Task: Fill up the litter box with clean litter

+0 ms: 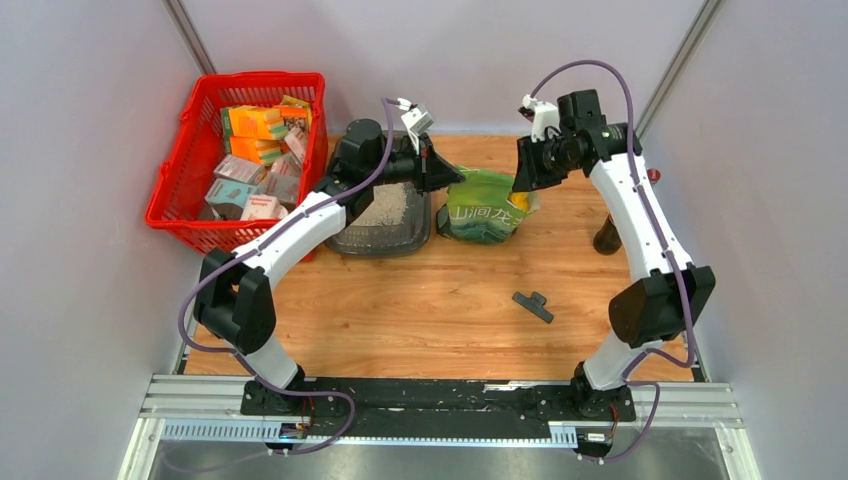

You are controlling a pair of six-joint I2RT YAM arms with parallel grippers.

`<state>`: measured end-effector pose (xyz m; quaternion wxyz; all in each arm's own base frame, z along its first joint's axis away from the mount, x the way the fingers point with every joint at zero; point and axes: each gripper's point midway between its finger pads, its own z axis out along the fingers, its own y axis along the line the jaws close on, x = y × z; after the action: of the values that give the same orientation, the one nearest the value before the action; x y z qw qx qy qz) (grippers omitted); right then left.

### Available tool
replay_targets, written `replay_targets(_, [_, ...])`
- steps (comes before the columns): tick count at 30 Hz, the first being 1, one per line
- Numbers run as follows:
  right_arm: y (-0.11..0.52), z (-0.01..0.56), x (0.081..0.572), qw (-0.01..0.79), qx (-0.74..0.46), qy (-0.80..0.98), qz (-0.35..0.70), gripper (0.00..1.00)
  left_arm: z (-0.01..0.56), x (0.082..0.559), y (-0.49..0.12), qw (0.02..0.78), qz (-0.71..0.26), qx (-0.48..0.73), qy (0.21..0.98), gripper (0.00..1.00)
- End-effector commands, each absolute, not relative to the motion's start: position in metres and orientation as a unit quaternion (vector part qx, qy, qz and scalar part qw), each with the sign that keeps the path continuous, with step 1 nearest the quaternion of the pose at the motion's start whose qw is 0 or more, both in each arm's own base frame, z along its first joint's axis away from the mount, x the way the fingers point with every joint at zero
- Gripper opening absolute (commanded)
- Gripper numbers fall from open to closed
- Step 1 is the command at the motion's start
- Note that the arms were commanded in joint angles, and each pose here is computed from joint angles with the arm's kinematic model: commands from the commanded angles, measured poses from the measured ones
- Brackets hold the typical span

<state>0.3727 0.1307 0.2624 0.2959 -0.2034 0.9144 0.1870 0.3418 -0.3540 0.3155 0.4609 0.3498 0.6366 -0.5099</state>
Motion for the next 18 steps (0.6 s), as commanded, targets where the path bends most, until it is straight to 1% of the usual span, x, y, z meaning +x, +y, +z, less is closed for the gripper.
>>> replay_targets(1, [0.135, 0.290, 0.385, 0.395, -0.121, 0.891, 0.190, 0.00, 0.388, 0.330, -0.354, 0.539, -0.511, 0.366, 0.560, 0.00])
replay_targets(5, [0.134, 0.300, 0.387, 0.422, -0.121, 0.882, 0.173, 0.00, 0.390, 0.336, -0.355, 0.547, -0.503, 0.363, 0.563, 0.00])
replay_targets(10, [0.122, 0.310, 0.394, 0.465, -0.144, 0.865, 0.124, 0.00, 0.388, 0.339, -0.355, 0.550, -0.497, 0.365, 0.564, 0.00])
replay_targets(13, [0.116, 0.282, 0.398, 0.450, -0.147, 0.875, 0.103, 0.00, 0.384, 0.341, -0.356, 0.548, -0.499, 0.362, 0.566, 0.00])
replay_targets(18, [0.105, 0.224, 0.402, 0.396, -0.137, 0.906, 0.062, 0.00, 0.388, 0.343, -0.357, 0.552, -0.499, 0.360, 0.563, 0.00])
